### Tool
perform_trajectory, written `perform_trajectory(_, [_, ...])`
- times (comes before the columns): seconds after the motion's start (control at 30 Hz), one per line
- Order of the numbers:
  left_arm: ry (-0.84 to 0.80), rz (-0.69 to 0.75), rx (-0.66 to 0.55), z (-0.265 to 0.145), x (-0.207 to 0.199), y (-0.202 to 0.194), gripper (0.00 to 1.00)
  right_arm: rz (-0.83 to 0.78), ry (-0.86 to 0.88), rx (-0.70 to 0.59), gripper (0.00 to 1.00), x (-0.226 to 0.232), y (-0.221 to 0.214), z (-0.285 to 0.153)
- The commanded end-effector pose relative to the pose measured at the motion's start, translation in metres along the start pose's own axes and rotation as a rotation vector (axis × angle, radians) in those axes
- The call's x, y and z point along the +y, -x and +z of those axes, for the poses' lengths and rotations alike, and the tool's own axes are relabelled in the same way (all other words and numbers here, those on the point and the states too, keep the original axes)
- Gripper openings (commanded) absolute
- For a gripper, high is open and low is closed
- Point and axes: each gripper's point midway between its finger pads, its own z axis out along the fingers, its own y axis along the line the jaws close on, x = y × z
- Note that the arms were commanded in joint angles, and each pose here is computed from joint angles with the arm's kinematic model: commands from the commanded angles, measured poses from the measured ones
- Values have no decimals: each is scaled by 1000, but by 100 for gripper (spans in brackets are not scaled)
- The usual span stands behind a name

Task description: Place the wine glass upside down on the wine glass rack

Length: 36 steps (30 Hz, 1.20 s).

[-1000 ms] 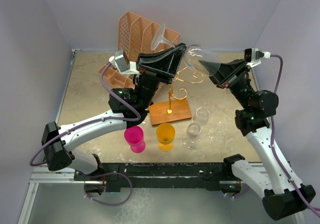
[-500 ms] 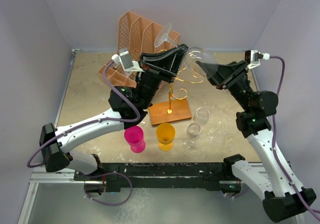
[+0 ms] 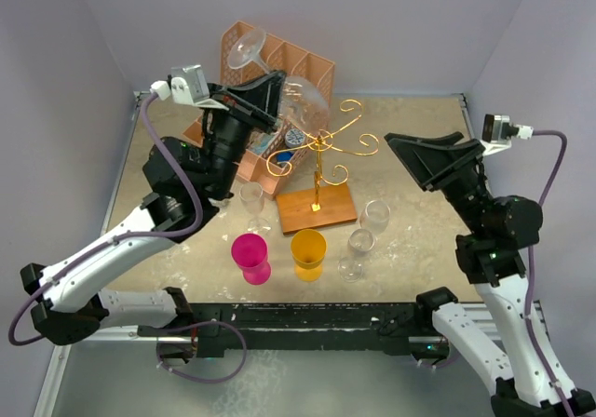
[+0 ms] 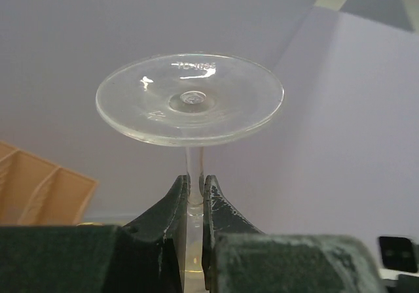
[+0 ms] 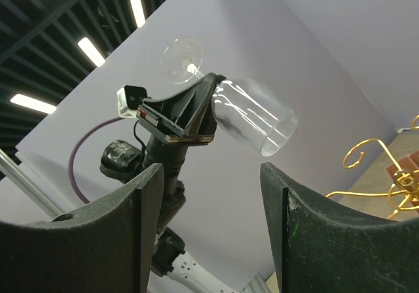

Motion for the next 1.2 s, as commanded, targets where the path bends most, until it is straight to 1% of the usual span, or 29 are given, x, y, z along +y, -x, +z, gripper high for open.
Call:
perform_trajectory(0.0, [182, 274, 79, -23, 43, 26, 0, -121, -50, -83, 63, 8, 19, -5])
perform_trajectory(0.13, [311, 458, 163, -54, 83, 30, 0, -192, -109, -144, 63, 8, 34, -9])
perform_trajectory(0.27, [430, 573, 215, -85, 120, 26, 0, -240, -151, -175, 63, 2, 42, -10])
perform_trajectory(0.4, [480, 626, 245, -95, 138, 20, 0, -268, -177, -192, 63, -3, 46, -10])
perform_trajectory(0.57, [500, 626, 281, -81, 168, -2, 0, -269, -203, -199, 62, -11, 46, -12])
perform_trajectory(0.73, [441, 598, 311, -62, 191, -30, 0, -270, -200, -202, 62, -10, 45, -16])
perform_trajectory(0.83, [397, 565, 303, -51, 200, -41, 0, -269, -205, -203, 62, -10, 45, -17])
perform_trajectory(0.93, [306, 537, 282, -41, 197, -49, 0, -272, -208, -210, 62, -10, 47, -17])
perform_trajectory(1.03, [223, 528, 305, -34, 194, -64, 0, -275, -207, -217, 62, -8, 48, -18])
perform_trajectory(1.17, [177, 524, 325, -38, 201, -83, 0, -286, -202, -225, 62, -4, 50, -19])
